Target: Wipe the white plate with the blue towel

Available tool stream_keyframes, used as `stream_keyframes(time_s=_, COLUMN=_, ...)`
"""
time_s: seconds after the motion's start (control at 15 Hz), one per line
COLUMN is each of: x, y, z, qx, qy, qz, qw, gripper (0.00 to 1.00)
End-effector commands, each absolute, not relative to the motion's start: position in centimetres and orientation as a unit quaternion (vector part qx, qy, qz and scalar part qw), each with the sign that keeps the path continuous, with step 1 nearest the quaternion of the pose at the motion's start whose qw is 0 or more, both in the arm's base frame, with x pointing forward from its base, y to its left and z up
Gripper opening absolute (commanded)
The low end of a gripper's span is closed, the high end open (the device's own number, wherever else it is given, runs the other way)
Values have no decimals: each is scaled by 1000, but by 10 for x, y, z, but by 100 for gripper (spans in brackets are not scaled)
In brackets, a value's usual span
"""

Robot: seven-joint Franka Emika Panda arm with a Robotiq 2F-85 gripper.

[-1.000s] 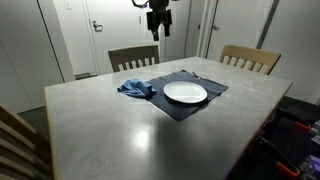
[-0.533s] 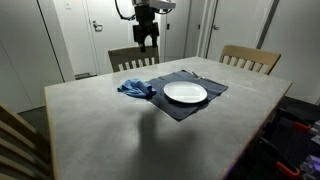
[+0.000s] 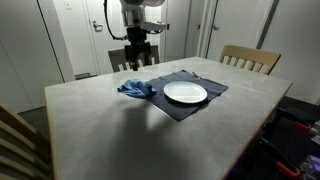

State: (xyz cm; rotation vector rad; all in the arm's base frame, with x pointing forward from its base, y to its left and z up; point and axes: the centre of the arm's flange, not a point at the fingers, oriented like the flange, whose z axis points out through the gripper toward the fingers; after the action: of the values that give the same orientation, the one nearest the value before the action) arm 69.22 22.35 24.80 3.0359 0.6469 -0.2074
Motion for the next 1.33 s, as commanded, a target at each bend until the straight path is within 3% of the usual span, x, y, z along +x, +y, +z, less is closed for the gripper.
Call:
stream_keyframes(time_s=0.0, x=712, y=227, z=230, qx=970, qy=228, qz=-81, qw=7, gripper=100)
stream_keyframes(time_s=0.4, x=702, y=226, z=229, qx=970, qy=227, qz=-84, qw=19, gripper=100)
stream_keyframes(time_s=1.27, x=700, y=226, z=169, qx=977, qy=196, qz=-70, qw=-44, gripper=100)
